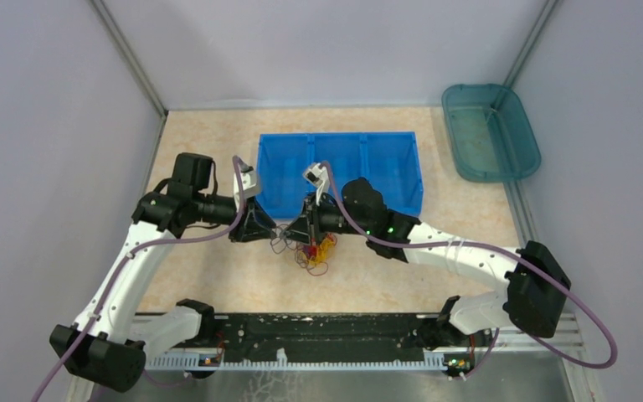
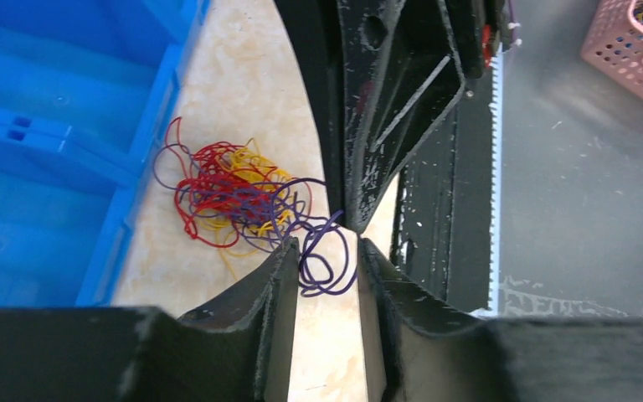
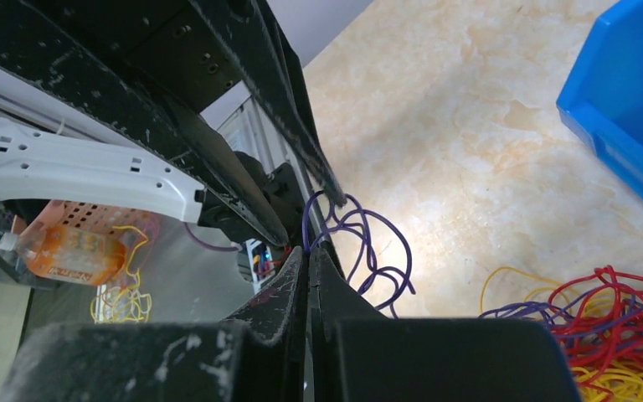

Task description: Untangle the cables

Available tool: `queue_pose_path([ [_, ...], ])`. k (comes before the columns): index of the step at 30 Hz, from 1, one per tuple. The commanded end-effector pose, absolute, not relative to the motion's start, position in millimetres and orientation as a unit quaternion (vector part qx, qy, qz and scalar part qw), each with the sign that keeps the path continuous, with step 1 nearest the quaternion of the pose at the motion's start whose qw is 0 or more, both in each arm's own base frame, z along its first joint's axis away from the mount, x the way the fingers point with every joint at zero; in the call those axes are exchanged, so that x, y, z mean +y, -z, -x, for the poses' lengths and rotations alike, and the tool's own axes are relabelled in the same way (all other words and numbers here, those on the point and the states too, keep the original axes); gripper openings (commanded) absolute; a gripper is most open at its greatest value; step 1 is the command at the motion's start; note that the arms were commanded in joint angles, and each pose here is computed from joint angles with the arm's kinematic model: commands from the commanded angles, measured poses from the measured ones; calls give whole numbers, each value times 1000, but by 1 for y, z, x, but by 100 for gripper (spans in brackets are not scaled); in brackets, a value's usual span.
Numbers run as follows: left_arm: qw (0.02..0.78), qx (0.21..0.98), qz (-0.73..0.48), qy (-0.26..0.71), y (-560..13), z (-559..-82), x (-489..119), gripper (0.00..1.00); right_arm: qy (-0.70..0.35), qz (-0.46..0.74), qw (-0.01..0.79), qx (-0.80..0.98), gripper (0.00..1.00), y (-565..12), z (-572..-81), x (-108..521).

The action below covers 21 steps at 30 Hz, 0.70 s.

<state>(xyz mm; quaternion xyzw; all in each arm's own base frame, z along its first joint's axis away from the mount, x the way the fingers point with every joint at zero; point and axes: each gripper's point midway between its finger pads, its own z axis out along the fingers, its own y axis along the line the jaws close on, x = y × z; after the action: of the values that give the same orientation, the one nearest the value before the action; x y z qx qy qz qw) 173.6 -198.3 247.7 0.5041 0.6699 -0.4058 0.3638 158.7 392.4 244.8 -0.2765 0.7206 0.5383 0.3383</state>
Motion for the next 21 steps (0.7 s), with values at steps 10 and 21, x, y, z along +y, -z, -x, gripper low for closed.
queue_pose_path([
  [10, 360, 624, -530, 447, -264, -151, -208, 6, -585, 291, 367, 662, 0, -298, -153, 406],
  [21, 446, 653, -482, 378, -291, -181, -203, 0, -575, 271, 407, 656, 59, -313, -155, 383],
])
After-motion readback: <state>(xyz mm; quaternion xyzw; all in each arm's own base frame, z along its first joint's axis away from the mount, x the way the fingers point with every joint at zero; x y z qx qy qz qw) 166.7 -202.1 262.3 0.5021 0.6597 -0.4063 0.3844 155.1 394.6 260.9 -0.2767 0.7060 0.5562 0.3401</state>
